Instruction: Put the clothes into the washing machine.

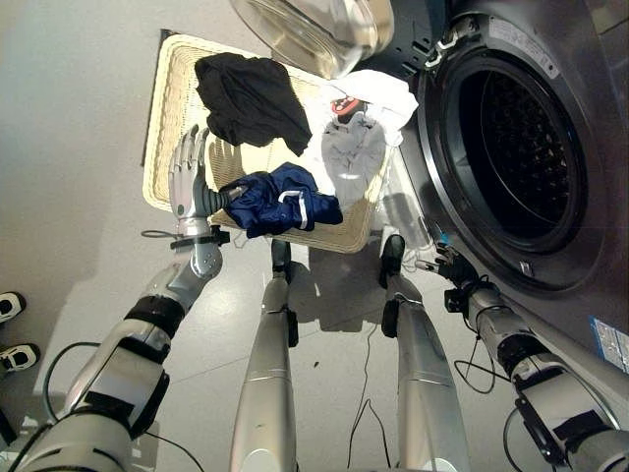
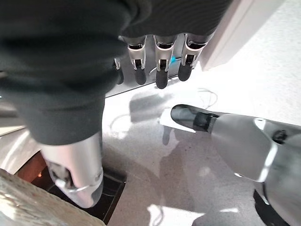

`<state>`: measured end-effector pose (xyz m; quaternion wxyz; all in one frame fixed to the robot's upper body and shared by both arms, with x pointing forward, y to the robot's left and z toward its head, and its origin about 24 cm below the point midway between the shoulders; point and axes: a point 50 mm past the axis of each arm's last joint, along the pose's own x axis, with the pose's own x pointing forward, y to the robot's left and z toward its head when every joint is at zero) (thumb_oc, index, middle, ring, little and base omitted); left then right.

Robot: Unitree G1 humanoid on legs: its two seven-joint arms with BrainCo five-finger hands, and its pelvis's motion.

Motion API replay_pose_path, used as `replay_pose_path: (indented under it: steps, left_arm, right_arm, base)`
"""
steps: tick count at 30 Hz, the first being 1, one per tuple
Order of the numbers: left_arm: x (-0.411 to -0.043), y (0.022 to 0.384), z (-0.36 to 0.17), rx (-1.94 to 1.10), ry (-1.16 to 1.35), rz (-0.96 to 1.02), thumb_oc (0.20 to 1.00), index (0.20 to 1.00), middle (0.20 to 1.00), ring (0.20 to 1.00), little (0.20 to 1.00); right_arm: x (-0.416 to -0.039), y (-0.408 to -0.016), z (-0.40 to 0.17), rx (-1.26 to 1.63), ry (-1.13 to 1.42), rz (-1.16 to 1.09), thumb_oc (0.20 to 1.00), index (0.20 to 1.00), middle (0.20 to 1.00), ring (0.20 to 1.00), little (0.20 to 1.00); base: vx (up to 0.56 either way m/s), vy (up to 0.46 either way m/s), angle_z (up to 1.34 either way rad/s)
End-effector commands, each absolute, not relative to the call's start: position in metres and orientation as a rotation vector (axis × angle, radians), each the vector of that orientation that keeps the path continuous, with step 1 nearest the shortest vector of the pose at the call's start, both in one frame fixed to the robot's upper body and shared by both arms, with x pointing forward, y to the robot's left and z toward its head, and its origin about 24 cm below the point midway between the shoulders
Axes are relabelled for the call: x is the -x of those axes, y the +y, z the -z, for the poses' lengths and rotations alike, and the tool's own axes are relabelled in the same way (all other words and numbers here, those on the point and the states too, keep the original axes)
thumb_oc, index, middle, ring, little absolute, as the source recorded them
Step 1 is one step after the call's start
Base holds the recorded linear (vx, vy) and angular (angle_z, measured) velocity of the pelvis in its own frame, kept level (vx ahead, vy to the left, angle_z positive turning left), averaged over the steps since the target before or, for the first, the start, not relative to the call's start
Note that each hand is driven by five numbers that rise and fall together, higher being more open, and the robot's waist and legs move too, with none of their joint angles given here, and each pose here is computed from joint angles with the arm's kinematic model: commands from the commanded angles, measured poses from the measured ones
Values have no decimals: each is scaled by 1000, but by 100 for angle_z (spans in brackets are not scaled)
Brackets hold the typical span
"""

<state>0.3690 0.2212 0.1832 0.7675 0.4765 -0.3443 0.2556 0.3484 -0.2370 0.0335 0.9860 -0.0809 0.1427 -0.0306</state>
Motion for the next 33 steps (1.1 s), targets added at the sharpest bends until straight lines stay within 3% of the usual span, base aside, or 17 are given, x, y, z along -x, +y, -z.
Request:
replay_pose_path:
  steps: [1,21,33]
  left_arm:
    - [-368,241,-208,-1066,-798,-669,1000,1000,1000,1000,1000]
    - [-374,273,-286,-1095,-780,-938,1000,1000,1000,1000,1000]
    - [-374,283,-306,-1087,-716,-1003,1000,1000,1000,1000,1000]
  right_arm:
    - [-341,-241,-32,160,263,40,1000,1000,1000,1000,1000]
    - [-361,-234,-69,188,158,-3,1000,1000,1000,1000,1000]
    - [-366,-232,-77,190,125,-10,1000,1000,1000,1000,1000]
  base:
    - [0,0,0]
    - [-5,11,-1]
    - [-2,3,0]
